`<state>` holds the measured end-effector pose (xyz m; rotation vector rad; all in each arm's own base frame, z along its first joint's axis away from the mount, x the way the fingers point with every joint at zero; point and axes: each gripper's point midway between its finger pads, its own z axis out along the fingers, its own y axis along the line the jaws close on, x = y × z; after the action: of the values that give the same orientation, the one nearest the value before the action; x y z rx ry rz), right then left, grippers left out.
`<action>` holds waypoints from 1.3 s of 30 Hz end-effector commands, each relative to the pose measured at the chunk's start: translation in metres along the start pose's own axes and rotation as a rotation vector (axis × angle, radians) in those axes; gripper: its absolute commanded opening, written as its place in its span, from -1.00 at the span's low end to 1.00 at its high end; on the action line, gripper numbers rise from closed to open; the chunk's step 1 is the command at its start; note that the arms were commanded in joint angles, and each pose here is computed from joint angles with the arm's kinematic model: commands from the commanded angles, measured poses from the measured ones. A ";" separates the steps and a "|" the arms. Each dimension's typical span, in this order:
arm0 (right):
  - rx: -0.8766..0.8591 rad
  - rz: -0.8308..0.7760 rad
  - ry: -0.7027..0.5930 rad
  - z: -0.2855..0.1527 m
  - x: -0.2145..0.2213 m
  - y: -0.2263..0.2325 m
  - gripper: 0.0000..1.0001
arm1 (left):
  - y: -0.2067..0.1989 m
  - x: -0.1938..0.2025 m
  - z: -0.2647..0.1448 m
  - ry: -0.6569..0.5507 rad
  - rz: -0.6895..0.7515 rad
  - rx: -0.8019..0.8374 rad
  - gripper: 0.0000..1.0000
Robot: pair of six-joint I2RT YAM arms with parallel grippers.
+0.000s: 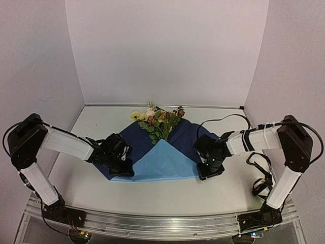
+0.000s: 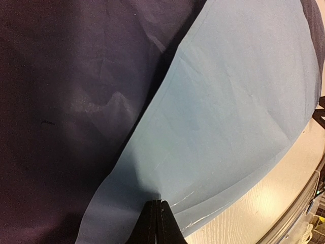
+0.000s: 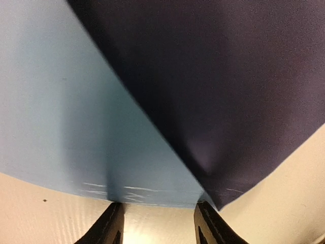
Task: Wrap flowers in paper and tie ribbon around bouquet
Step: Press the fold line of the 1/4-folded wrapping paper.
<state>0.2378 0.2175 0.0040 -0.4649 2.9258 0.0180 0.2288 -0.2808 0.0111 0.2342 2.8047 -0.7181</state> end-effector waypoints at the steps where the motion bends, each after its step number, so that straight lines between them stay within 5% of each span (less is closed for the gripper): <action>1: 0.014 0.008 -0.003 -0.020 0.003 -0.011 -0.02 | 0.023 0.008 -0.005 0.033 0.001 -0.091 -0.92; 11: 0.033 -0.089 -0.118 -0.087 -0.035 0.024 0.02 | -0.015 -0.038 -0.058 -0.119 0.008 -0.031 -0.53; 19: -0.130 -0.074 -0.108 -0.086 -0.061 0.090 -0.01 | 0.000 -0.015 -0.074 -0.101 -0.146 -0.052 -0.45; 29: -0.389 -0.010 -0.102 -0.070 -0.094 0.188 -0.27 | -0.018 -0.007 -0.067 -0.102 -0.168 0.115 -0.55; 39: -0.506 0.112 -0.028 -0.031 -0.093 0.218 -0.44 | -0.008 0.001 -0.034 -0.062 -0.163 0.110 -0.61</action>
<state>0.2495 0.4347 0.0538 -0.4434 2.8914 0.6694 0.2174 -0.2652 0.0499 -0.0078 2.7697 -0.8568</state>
